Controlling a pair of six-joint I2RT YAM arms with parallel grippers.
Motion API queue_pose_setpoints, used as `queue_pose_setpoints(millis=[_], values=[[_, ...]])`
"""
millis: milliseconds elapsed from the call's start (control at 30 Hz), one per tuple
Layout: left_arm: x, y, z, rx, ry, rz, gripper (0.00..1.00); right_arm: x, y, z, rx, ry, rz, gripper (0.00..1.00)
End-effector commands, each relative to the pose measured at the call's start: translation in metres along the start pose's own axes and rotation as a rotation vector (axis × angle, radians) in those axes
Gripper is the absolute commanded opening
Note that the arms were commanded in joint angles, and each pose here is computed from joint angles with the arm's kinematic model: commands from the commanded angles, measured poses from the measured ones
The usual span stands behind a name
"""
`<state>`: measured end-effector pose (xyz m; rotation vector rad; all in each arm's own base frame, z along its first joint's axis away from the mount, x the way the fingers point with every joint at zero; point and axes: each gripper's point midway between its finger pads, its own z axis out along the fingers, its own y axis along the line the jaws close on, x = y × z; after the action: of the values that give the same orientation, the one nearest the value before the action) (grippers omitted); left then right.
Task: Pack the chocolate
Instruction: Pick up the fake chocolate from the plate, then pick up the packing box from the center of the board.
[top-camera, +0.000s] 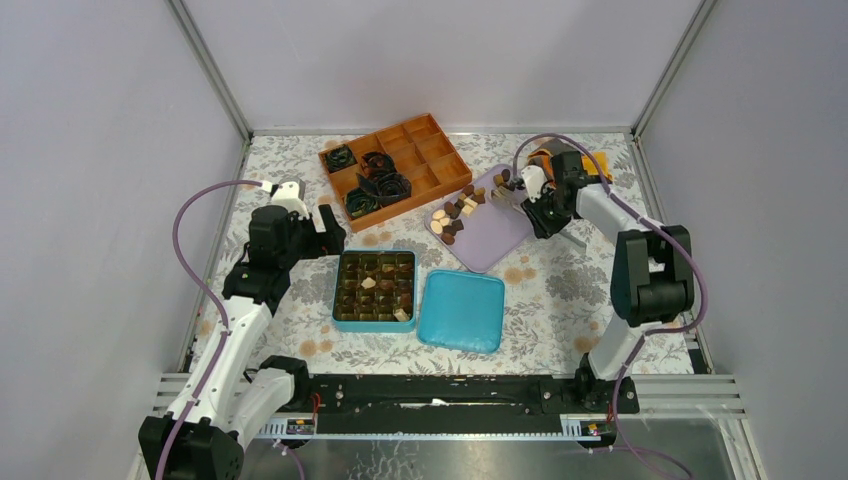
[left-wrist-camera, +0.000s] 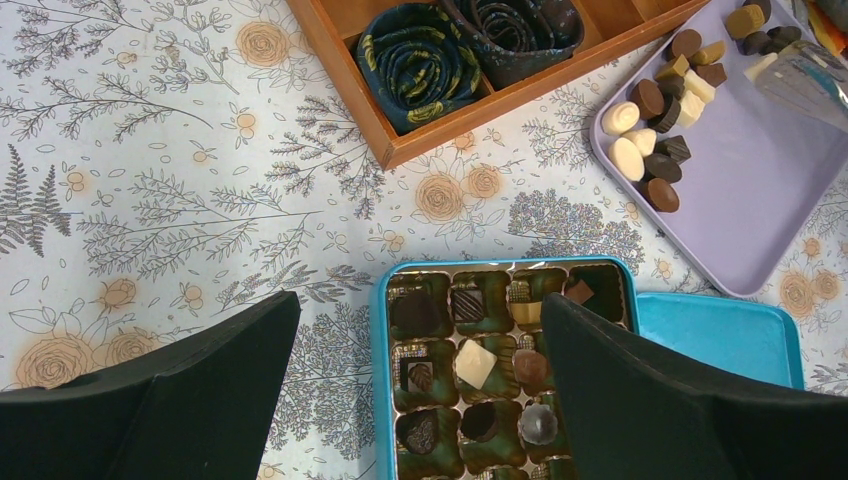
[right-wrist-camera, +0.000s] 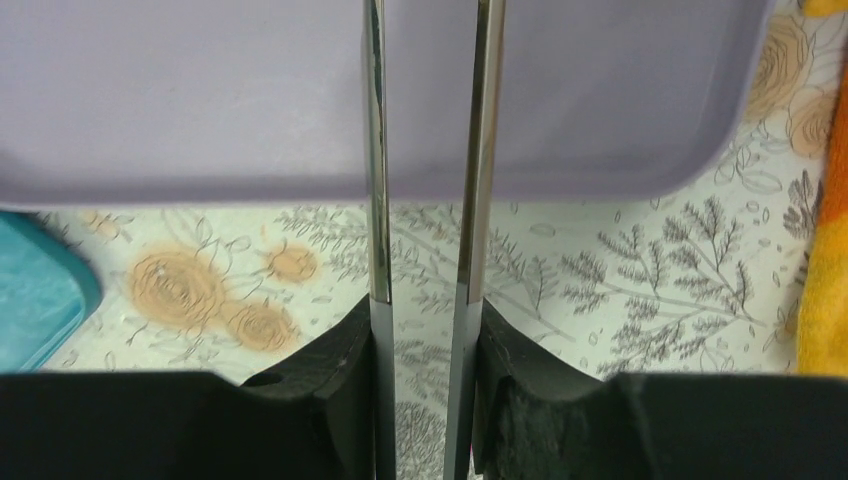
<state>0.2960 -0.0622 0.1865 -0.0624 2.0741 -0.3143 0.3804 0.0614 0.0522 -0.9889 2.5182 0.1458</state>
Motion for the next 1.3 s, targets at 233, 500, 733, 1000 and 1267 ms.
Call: queue_pose_setpoints(millis=[233, 500, 733, 1000, 1267], values=[[-0.002, -0.004, 0.008, 0.031, -0.013, -0.006, 0.95, -0.012, 0.041, -0.059, -0.049, -0.247, -0.054, 0.0], [0.027, 0.016, 0.028, -0.074, 0.119, -0.045, 0.73, -0.017, 0.084, -0.089, -0.168, -0.408, -0.123, 0.0], [0.065, 0.022, 0.046, -0.099, 0.297, -0.072, 0.48, -0.017, 0.097, -0.098, -0.209, -0.45, -0.148, 0.0], [0.083, 0.027, 0.059, -0.113, 0.385, -0.072, 0.37, -0.021, 0.107, -0.108, -0.239, -0.494, -0.166, 0.0], [0.099, 0.025, 0.067, -0.093, 0.466, -0.082, 0.19, -0.024, 0.114, -0.117, -0.264, -0.526, -0.181, 0.0]])
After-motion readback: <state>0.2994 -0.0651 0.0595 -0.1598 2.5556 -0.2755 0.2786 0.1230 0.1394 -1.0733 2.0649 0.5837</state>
